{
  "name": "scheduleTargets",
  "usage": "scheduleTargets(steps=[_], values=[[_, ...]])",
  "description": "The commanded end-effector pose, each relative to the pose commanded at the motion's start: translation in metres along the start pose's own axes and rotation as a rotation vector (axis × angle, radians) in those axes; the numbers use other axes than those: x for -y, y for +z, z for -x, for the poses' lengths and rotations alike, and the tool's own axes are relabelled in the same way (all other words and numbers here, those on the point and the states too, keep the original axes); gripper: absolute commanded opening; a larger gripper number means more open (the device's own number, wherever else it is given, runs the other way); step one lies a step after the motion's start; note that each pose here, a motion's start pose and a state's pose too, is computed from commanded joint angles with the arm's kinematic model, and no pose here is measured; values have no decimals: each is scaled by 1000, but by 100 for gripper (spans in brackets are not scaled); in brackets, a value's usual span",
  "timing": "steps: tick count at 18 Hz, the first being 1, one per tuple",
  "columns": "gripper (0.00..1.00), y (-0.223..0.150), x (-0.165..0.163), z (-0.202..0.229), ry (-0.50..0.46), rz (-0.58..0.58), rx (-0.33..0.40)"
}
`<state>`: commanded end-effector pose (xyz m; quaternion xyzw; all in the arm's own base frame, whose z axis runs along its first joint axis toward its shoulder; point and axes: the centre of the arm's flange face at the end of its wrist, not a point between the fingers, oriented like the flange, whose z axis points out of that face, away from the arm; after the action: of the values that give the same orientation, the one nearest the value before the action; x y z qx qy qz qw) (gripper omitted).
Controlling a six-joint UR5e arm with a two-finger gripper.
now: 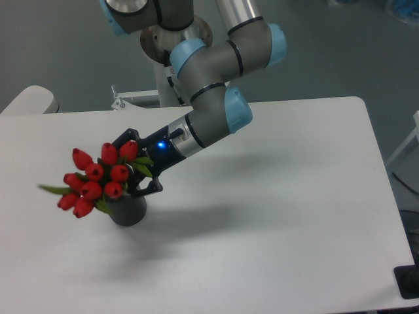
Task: Pick up the flowers from the vase
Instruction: 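Close the gripper around the tulip stems at the vase rim, then lift the gripped tulips up out of the grey vase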
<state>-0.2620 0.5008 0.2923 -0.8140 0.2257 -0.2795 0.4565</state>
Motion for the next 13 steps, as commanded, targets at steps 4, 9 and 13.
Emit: scheduleTargets(steps=[4, 9, 13], values=[[18, -4, 7, -8, 6, -3, 8], [17, -16, 25, -15, 20, -71, 31], [17, -25, 38, -20, 33, -125, 47]])
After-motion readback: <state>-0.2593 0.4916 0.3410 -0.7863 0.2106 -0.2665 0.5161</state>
